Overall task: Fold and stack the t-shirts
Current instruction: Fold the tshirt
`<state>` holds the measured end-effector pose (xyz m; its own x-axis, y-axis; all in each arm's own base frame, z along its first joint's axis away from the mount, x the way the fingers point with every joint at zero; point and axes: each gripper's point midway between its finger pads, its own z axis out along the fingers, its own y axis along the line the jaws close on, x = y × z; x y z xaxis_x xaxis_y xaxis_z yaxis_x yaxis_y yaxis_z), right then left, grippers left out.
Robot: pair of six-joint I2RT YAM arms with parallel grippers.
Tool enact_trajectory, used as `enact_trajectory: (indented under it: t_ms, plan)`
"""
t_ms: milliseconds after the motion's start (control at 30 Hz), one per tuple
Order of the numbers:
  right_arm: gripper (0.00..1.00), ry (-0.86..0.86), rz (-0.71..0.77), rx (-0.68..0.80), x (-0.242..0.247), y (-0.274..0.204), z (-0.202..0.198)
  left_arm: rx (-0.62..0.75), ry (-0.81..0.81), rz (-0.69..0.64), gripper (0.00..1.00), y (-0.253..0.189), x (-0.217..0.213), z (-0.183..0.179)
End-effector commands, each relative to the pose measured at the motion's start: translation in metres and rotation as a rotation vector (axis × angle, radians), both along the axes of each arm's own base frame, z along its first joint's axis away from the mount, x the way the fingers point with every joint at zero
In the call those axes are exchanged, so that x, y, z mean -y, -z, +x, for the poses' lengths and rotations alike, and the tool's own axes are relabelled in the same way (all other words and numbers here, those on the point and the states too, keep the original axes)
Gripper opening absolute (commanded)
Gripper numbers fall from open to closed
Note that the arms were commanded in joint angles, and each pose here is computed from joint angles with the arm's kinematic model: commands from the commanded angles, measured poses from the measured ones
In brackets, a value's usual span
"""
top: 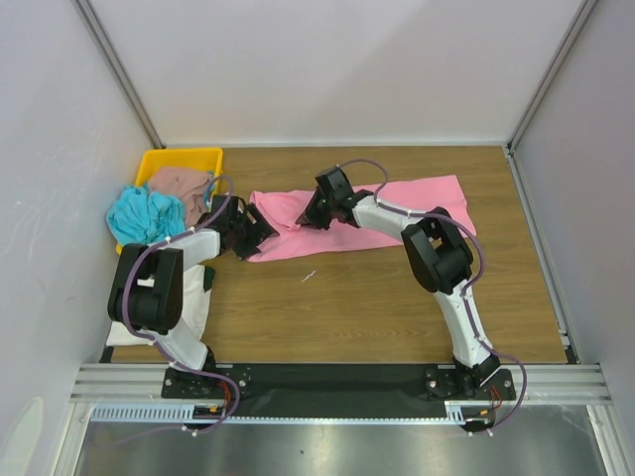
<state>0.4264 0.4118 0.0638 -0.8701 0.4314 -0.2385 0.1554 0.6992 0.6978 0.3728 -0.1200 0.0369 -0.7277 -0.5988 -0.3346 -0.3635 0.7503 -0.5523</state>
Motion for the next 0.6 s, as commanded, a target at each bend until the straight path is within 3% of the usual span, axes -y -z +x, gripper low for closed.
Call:
enact_trajectory:
  t_ms: [0,567]
  plan:
    - [0.18,0.057,0.061,0.031,0.005,-0.017,0.028,-0.042,-0.031,0.044,0.8,0.016,-0.008,-0.004]
    - [0.16,0.242,0.205,0.064,0.062,-0.021,0.118,-0.054,-0.029,0.059,0.79,0.022,-0.01,-0.004]
